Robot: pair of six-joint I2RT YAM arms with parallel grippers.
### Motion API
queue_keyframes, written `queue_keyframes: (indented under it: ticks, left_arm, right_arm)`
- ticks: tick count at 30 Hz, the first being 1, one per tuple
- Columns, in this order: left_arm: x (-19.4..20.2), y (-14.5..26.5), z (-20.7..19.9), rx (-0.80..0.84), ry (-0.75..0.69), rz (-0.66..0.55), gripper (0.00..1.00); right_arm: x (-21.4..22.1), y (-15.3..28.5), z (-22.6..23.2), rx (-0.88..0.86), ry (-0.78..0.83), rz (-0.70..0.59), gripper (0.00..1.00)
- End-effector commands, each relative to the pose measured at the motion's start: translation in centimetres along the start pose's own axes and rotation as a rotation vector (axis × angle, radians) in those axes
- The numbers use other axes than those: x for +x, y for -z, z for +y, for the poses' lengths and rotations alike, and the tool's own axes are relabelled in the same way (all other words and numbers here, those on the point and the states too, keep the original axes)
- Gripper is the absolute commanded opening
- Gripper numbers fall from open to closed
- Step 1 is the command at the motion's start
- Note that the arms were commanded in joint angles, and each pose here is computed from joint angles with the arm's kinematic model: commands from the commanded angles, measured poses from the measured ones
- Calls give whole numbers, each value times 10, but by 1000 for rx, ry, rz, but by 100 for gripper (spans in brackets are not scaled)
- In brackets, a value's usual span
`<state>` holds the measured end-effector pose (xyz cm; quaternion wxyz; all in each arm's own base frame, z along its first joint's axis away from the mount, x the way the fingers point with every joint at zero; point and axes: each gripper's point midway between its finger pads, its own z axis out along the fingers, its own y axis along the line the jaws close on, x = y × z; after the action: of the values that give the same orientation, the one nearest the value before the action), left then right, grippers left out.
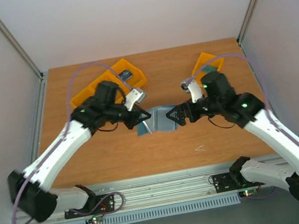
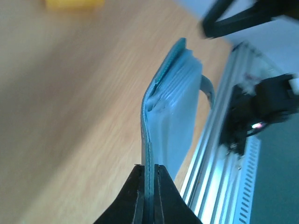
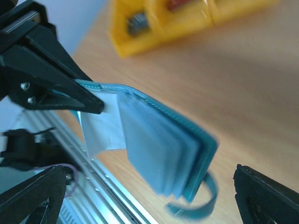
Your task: Take the credit cards out of the card holder
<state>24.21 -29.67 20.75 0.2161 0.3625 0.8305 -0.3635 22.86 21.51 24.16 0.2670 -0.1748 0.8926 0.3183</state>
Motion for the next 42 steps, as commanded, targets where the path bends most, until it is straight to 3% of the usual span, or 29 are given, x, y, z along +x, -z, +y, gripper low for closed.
queue_keyframes:
  ticks: [1,6,14,17,20,24,30,34,38,42]
  left_arm:
    - [-36,70,-71,142,-339,-195,0]
    - [-72,123,-114,202,-354,-400,0]
    - [-89,151,-118,141,-235,-480,0]
    - [-93,155,-110,83,-172,-476,0]
    - [-92,160,-118,111,-197,-481,0]
    - [-91,162,-125,146,-204,-494,0]
    - [-89,161,-125,150,-200,-497,0]
    - [-89,158,-124,158,-186,-495,0]
    - [-89,158,-126,174,-191,-496,0]
    - [-90,156,-127,179,-201,-494,0]
  right_arm:
    - [-15,64,53,-161,237,-129,99]
    - [-34,116,97,-273,371,-256,99]
    - [-39,131,110,-308,375,-262,93]
    - [-37,134,115,-325,365,-264,93]
    - [-39,127,103,-265,346,-279,90]
    - [-45,117,99,-240,348,-246,78]
    - [-56,112,104,-252,366,-215,69]
    - [-57,108,103,-256,354,-216,68]
    - [-61,104,97,-222,341,-221,56]
    - [-65,100,96,-215,318,-223,59]
